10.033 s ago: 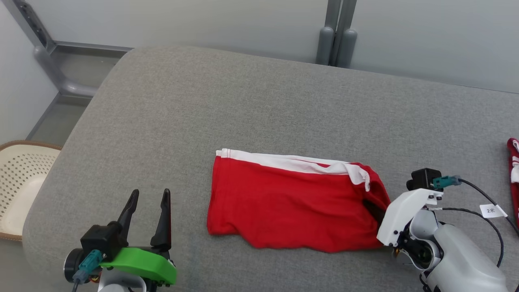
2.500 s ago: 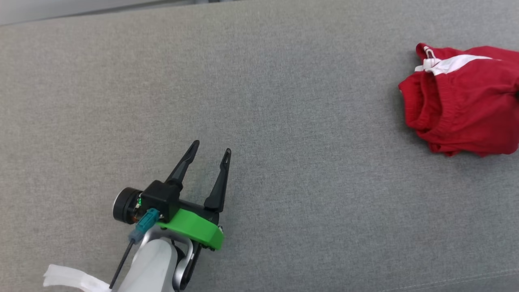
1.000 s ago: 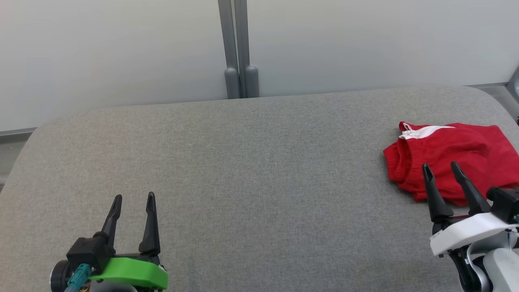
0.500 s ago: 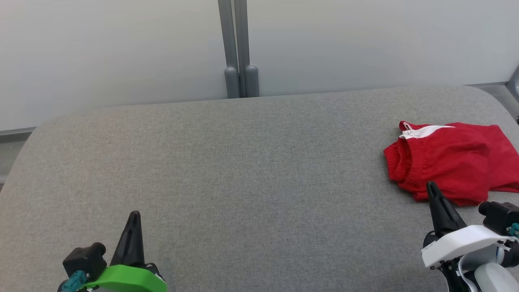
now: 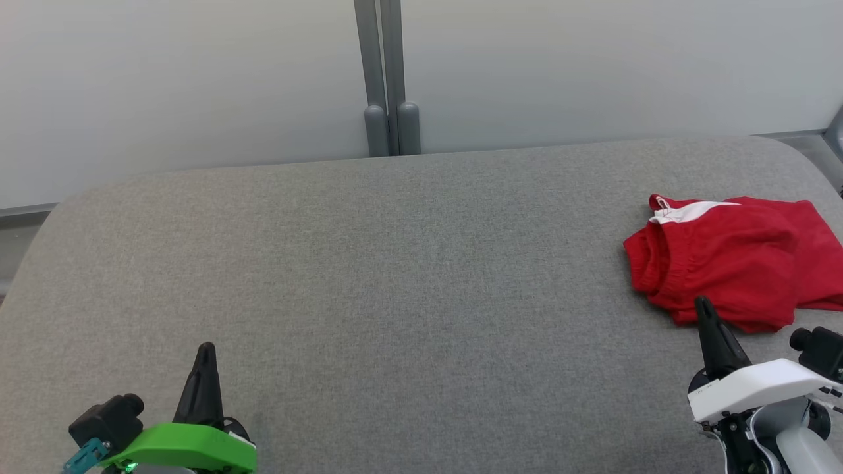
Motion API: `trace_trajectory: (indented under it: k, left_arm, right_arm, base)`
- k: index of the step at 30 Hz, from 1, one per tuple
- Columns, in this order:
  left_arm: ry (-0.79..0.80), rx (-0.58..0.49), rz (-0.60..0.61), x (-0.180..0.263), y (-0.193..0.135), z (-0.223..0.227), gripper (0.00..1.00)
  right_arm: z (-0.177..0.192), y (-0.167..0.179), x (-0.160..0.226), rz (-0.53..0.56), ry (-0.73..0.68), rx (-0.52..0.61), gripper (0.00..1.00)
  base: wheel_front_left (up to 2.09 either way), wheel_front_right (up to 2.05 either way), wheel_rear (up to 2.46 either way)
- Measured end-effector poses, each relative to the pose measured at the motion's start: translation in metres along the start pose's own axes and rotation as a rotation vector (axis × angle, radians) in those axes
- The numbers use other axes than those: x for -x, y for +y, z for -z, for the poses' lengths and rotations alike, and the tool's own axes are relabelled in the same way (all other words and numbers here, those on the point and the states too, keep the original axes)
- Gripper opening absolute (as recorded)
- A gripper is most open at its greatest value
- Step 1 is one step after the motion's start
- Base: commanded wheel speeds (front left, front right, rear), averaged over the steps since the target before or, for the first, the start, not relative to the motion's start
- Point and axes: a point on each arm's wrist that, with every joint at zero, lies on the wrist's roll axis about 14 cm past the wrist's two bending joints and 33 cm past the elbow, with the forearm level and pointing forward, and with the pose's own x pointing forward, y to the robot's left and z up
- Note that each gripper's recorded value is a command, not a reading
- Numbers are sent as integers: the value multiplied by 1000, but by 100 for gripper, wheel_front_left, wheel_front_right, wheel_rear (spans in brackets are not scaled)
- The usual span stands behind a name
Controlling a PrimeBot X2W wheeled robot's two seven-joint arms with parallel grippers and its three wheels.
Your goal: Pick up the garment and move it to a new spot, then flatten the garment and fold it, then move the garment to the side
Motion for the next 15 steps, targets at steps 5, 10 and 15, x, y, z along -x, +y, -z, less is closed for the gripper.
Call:
trace_trajectory:
  k: [5, 10, 15]
  left_arm:
    - [0, 71, -12, -2, 2, -2, 0]
    - [8, 142, -23, -3, 4, -2, 0]
    - [6, 209, -29, -6, 6, -4, 0]
  right_arm:
    - [0, -2, -1, 15, 0, -70, 0]
    - [1, -2, -2, 28, 3, -144, 0]
    - [2, -3, -3, 39, 4, -207, 0]
  base:
    - [0, 0, 0]
    - [0, 0, 0]
    - [0, 0, 0]
